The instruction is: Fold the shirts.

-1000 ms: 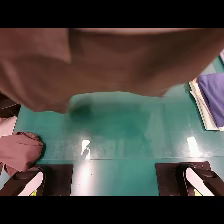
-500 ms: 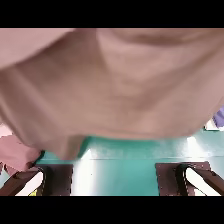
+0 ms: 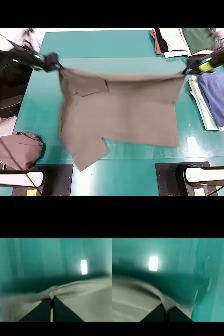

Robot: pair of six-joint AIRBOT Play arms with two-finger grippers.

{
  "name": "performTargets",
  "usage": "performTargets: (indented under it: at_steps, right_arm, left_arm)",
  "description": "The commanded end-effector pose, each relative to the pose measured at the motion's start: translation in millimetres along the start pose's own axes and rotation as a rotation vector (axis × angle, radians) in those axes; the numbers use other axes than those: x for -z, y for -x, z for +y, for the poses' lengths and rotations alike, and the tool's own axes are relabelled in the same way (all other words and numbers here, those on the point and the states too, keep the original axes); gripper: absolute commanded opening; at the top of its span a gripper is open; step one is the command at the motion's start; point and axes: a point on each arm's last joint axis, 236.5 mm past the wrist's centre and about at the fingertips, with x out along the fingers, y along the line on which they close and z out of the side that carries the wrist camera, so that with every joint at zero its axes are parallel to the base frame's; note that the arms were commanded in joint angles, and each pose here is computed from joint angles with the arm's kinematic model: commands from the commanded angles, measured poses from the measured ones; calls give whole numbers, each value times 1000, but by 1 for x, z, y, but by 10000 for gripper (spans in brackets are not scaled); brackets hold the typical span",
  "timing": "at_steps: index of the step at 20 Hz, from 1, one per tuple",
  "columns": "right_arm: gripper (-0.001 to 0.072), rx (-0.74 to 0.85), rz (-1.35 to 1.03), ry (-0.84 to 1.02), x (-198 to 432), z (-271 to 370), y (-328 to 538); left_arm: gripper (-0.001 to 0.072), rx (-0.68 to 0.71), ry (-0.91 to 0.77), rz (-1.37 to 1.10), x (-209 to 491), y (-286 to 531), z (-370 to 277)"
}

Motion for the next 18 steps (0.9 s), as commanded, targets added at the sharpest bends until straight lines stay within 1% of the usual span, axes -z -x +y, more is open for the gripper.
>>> performTargets:
  at_steps: [1,4,6,10,14,15,16,17,18]
  right_arm:
    - [16,-24,78,-70,-3,-11,-67]
    - [16,-23,26,-35,-30,-6,-58]
    - [16,-11,29,7,-31,-4,-45]
    - [16,18,83,20,4,-7,-45]
    - [24,18,168,-9,50,-8,-68]
    - [200,20,176,-15,58,-10,-72]
    - [420,22,167,-23,60,-10,-73]
    - [429,25,149,-26,58,-10,-70]
    - [428,27,127,-22,56,-8,-64]
  left_arm:
    - [25,-8,43,71,15,-77,27]
    - [25,-29,28,31,-2,-71,34]
    - [26,-50,20,104,9,-57,44]
    - [26,-124,27,319,65,-50,74]
    - [29,-111,69,408,102,-66,78]
    - [185,-113,74,420,107,-67,79]
    - [507,-114,84,424,109,-67,79]
    - [529,-116,97,425,108,-64,79]
    - [477,-116,96,418,107,-57,75]
